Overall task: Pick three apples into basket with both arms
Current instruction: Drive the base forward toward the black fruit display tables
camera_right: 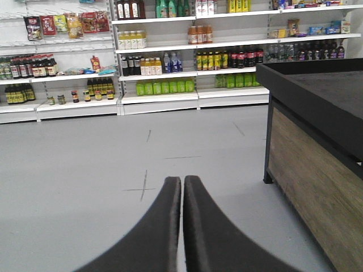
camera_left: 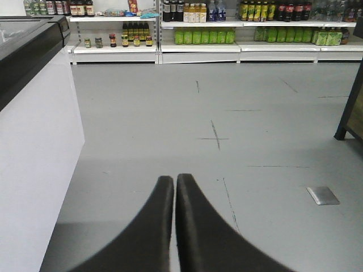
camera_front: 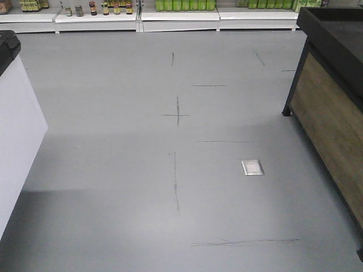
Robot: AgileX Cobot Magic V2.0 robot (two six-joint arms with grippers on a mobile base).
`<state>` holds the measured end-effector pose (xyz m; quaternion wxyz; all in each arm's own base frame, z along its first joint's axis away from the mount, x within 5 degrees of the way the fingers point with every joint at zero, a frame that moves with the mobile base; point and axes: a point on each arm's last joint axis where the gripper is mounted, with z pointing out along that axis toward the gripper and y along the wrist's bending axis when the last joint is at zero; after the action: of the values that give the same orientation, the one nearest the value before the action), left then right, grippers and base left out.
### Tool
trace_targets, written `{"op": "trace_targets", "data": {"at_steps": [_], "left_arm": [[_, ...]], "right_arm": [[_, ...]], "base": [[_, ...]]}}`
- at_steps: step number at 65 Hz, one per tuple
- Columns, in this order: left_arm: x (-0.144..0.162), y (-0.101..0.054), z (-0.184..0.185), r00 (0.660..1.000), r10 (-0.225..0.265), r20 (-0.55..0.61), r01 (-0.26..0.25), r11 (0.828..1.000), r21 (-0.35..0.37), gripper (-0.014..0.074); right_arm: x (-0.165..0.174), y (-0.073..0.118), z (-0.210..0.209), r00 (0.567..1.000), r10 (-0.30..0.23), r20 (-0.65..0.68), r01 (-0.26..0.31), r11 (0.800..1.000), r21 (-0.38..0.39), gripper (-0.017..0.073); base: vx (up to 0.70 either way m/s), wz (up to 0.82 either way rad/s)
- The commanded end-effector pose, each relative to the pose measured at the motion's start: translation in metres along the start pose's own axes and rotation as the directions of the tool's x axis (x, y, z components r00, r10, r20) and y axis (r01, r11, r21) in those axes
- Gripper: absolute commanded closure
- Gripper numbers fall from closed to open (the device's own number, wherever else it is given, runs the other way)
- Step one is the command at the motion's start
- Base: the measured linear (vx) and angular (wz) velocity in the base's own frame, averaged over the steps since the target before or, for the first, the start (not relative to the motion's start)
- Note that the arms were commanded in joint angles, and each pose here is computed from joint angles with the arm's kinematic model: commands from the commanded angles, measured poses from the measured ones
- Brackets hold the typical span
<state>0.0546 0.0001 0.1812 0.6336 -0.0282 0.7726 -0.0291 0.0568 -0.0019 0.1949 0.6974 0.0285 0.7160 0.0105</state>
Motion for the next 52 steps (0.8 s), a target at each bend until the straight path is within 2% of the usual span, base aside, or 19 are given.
{"op": "trace_targets", "data": {"at_steps": [1,28,52], "left_arm": [[-0.0005,-0.001,0.0014,0.998,-0.012,0.055,0.011,1.0,0.018,0.06],[-0.0005,-0.001,0.0014,0.998,-0.012,0.055,0.011,1.0,0.018,0.06],[-0.0005,-0.001,0.0014,0.998,-0.012,0.055,0.011,1.0,0.018,0.06]], "right_arm": [[-0.0029,0.0009,0.0004,0.998,-0.017,0.064,0.018,1.0,-0.008,0.0563],[-0.0029,0.0009,0.0004,0.998,-0.017,0.064,0.018,1.0,-0.008,0.0563],[-0.0029,0.0009,0.0004,0.998,-0.017,0.064,0.018,1.0,-0.008,0.0563]], "base": [[0.06,0.12],[0.11,0.12],[0.17,-0.03]]}}
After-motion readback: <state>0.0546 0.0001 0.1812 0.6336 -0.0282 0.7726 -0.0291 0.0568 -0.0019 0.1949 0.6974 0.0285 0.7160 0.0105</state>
